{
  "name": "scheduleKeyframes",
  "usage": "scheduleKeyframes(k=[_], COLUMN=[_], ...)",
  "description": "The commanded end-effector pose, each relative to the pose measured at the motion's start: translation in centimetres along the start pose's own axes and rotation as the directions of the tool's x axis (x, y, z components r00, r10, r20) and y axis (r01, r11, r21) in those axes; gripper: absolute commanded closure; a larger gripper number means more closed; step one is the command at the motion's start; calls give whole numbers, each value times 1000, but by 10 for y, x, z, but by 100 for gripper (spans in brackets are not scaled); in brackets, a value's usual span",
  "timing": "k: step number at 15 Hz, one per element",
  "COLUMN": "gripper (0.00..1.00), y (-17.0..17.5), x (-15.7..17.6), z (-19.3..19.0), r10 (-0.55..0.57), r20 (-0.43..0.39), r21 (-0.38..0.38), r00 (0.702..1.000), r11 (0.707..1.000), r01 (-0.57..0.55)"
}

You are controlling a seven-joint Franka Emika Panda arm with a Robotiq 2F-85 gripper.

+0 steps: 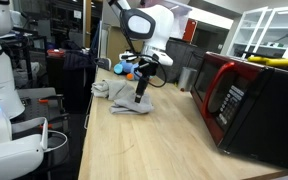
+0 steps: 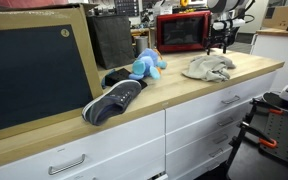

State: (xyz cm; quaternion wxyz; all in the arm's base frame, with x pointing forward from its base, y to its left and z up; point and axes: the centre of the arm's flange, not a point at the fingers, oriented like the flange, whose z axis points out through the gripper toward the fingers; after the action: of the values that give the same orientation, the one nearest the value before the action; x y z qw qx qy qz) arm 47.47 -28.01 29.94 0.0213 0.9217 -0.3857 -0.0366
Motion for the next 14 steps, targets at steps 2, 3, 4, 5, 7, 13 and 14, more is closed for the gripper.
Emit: scheduleKeyframes(k=[2,3,4,5,7,13,14], gripper=[7,26,35,42,58,99,100], y=[0,-1,-2,-3,-3,-1,0], x=[-22,-24,-25,-24,-23,6,14], z=[20,25,28,30,30,21,20], r10=[9,7,9,11,6,55,78], r20=[38,35,33,29,8,-95,-110], r21=[-17,-18,-19,-17,-6,2,0], r00=[999,999,999,1000,1000,994,991], r11=[1000,1000,1000,1000,1000,998,997], r01=[-8,-7,-8,-10,-6,-55,-79])
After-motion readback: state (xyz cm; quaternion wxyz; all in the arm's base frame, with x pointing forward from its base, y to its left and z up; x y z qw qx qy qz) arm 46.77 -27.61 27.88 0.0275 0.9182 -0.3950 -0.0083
